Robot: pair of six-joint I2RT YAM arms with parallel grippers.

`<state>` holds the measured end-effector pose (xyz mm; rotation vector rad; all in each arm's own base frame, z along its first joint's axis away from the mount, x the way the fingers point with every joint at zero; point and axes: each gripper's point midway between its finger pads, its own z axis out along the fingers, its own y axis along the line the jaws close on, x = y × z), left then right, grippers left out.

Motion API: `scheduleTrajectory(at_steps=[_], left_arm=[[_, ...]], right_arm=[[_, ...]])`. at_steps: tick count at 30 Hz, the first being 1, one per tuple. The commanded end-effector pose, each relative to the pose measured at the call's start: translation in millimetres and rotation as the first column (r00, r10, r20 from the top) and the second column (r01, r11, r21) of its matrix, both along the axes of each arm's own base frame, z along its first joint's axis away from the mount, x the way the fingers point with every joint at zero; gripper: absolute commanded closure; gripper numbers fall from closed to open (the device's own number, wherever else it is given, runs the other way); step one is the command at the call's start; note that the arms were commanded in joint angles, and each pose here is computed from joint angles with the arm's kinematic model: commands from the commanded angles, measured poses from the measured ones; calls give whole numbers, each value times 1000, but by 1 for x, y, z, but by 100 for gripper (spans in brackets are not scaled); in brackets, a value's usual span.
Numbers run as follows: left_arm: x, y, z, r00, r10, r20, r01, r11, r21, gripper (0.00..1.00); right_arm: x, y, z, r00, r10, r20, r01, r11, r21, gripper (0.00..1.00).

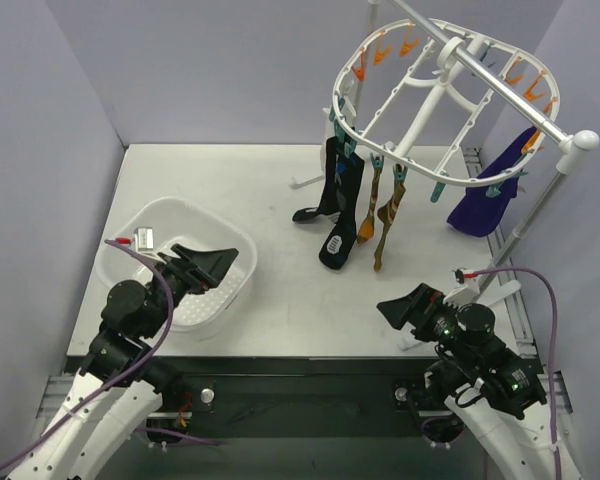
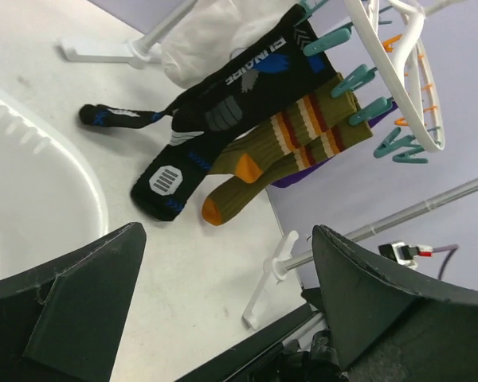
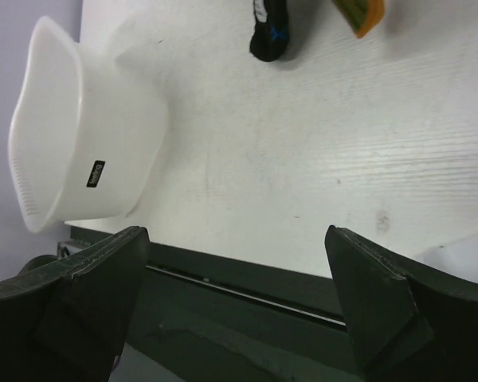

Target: Remove the socks clipped to the hanger

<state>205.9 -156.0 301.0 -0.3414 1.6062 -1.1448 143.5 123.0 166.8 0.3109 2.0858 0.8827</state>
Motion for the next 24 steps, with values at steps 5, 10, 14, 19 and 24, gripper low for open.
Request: scheduleTrajectory(at_steps=[5,10,14,19,24], left_arm=[[-18,-12,38,973,-125,193,110,990,85,4],[0,-65,23,933,-354,64,339,925,174,12],[14,-118,34,904,-415,103,375,885,275,13],[-20,-197,32,853,-503,143,401,805,437,14],[-24,-242,20,824,-517,231,388,812,435,22]], right_arm=[[-13,-32,18,997,-73,-18,70,987,-144,0],[-21,-29,44,998,-11,55,18,992,-128,0],[-22,-40,55,1000,-6,30,13,972,-233,0],[-18,-61,74,998,-57,28,63,933,-355,4],[-12,-68,106,996,-57,62,78,910,-407,6]])
